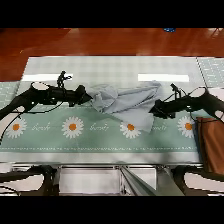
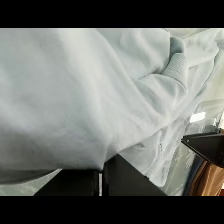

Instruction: Fold the shirts.

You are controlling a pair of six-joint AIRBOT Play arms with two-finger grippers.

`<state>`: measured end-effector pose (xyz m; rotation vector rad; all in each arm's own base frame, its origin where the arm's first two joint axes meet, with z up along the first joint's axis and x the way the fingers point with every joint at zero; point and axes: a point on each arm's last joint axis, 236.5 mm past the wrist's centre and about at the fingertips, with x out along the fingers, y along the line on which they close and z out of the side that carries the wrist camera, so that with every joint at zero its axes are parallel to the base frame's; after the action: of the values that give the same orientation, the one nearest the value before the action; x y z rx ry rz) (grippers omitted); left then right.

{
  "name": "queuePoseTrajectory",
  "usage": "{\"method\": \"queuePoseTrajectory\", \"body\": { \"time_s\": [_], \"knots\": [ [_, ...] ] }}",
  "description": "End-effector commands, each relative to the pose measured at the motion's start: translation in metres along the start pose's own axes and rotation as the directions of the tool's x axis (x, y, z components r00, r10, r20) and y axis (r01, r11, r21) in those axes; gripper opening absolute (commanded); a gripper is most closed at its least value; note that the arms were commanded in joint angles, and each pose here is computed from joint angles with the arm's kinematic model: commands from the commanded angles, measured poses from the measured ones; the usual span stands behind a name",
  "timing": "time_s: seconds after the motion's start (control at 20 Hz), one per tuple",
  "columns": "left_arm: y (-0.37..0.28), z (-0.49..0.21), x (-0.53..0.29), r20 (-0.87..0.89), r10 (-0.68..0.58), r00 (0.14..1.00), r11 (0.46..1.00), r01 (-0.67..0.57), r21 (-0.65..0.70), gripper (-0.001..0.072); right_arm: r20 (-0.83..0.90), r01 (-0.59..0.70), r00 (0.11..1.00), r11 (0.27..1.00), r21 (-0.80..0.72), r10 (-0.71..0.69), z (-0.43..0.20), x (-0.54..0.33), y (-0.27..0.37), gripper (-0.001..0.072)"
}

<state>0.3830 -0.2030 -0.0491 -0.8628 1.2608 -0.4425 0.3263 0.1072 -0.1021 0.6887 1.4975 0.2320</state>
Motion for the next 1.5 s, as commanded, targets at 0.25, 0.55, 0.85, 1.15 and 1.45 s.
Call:
{"method": "queuePoseTrajectory", "body": {
  "time_s": [0.25, 0.55, 0.85, 1.15, 1.45],
  "knots": [
    [-0.061, 0.068, -0.049, 0.152, -0.124, 0.981, 0.990, 0.112, 0.081, 0.0022, 0.054, -0.146, 0.985, 0.957, -0.249, 0.165, 0.040, -0.028, 0.097, 0.0017],
    [-0.201, 0.148, -0.239, 0.469, -0.349, 0.811, 0.909, 0.172, 0.378, 0.0022, 0.494, -0.039, 0.782, 0.821, -0.570, 0.380, 0.110, -0.276, 0.226, 0.0017],
    [-0.309, 0.086, -0.446, 0.678, -0.522, 0.519, 0.775, -0.045, 0.631, 0.0022, 0.749, 0.286, 0.481, 0.726, -0.625, 0.455, 0.013, -0.470, 0.270, 0.0017],
    [-0.343, -0.040, -0.528, 0.791, -0.520, 0.322, 0.685, -0.397, 0.612, 0.0022, 0.857, 0.517, 0.340, 0.684, -0.514, 0.387, -0.112, -0.520, 0.257, 0.0017],
    [-0.334, -0.122, -0.506, 0.849, -0.403, 0.342, 0.588, -0.614, 0.527, 0.0021, 0.874, 0.518, 0.393, 0.717, -0.467, 0.286, -0.156, -0.500, 0.226, 0.0017]
  ]
}}
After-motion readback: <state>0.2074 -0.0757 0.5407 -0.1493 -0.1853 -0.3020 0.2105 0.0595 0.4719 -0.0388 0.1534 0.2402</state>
